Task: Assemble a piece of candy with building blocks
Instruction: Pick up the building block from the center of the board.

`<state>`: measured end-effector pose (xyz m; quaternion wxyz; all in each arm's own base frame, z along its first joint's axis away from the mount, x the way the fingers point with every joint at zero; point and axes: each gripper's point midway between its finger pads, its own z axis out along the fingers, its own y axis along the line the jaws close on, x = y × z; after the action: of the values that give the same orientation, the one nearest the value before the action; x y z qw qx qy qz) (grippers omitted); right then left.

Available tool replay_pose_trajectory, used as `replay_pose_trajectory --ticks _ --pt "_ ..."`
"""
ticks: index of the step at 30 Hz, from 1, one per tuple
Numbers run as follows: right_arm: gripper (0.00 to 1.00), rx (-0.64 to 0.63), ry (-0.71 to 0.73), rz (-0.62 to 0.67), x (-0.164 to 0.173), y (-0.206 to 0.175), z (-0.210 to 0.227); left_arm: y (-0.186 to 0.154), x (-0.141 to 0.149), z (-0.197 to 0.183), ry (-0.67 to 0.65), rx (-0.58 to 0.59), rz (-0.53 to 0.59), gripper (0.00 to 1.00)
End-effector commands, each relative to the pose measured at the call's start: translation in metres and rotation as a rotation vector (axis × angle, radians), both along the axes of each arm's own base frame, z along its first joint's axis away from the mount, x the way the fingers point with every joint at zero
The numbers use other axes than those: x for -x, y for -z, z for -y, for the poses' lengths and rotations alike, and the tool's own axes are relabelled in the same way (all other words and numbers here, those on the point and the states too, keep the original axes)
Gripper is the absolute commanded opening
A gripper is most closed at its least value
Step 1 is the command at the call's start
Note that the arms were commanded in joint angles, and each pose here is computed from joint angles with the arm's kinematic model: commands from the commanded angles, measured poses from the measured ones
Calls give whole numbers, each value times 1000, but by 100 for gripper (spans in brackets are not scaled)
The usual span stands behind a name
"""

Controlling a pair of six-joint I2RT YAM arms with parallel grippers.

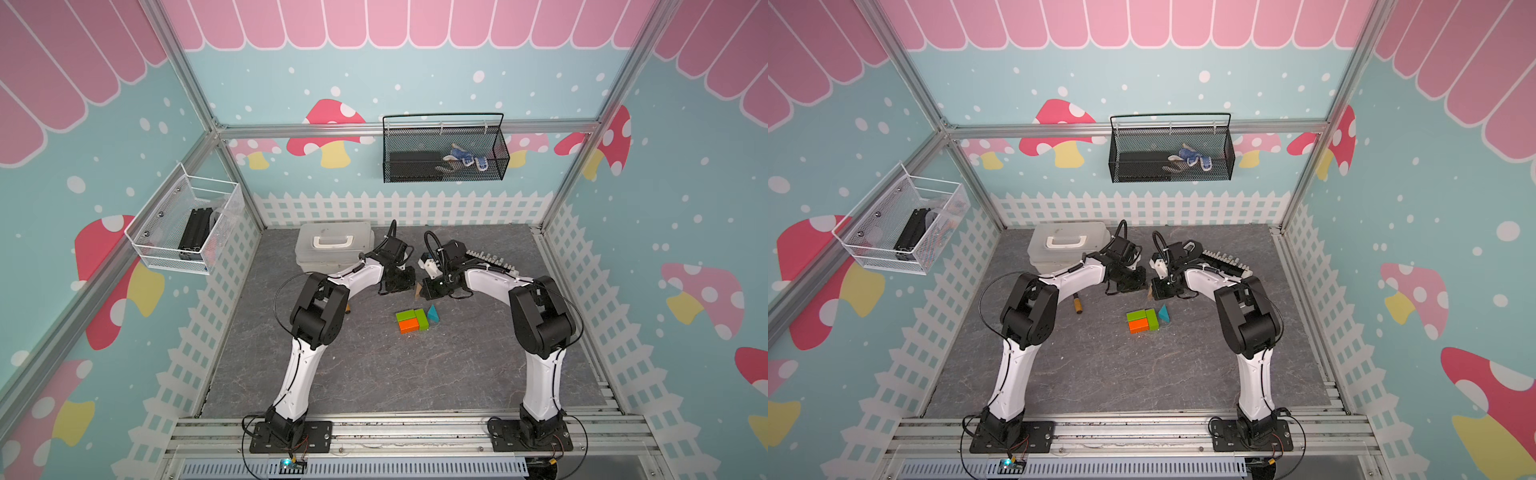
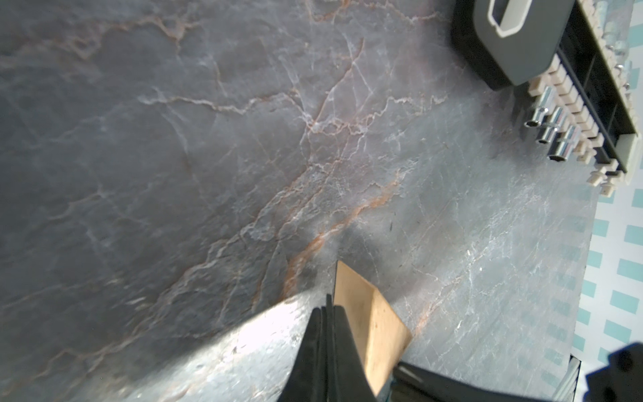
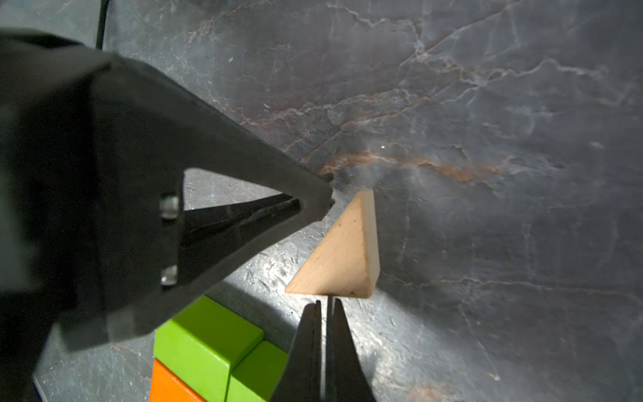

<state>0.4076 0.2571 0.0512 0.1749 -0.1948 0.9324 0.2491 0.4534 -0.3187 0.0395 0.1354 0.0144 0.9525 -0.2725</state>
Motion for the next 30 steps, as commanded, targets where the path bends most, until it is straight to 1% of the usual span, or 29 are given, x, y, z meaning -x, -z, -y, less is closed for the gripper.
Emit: replay_pose_trajectory --ticks 1,3,5,7,8,10,12,17,19,23,27,30 --pt "6 -17 4 19 -3 -9 -2 -12 -6 -2 -5 22 25 16" --pt "8 -1 14 67 -4 -25 3 -19 -6 -12 -12 6 46 26" --pt "11 20 32 132 -4 -49 12 -34 -4 -20 1 -25 101 35" --pt "16 56 66 181 -3 -67 26 -47 1 -27 16 -59 149 42" --pt "19 72 92 198 -2 -73 34 -53 4 -30 26 -80 166 43" --pt "24 90 145 224 -1 -84 52 -59 12 -33 43 -137 176 44" --pt "27 96 198 243 1 -93 71 -59 18 -32 62 -184 169 44" --pt "29 88 254 245 9 -98 102 -56 26 -8 108 -174 141 44" --pt "28 92 256 233 13 -95 108 -52 27 0 119 -182 121 42" --pt "29 96 258 231 20 -91 114 -54 26 16 147 -216 120 42" --pt "28 98 260 232 22 -90 118 -50 21 19 129 -278 112 42" --pt "28 97 255 234 24 -90 120 -45 18 18 101 -300 92 42"
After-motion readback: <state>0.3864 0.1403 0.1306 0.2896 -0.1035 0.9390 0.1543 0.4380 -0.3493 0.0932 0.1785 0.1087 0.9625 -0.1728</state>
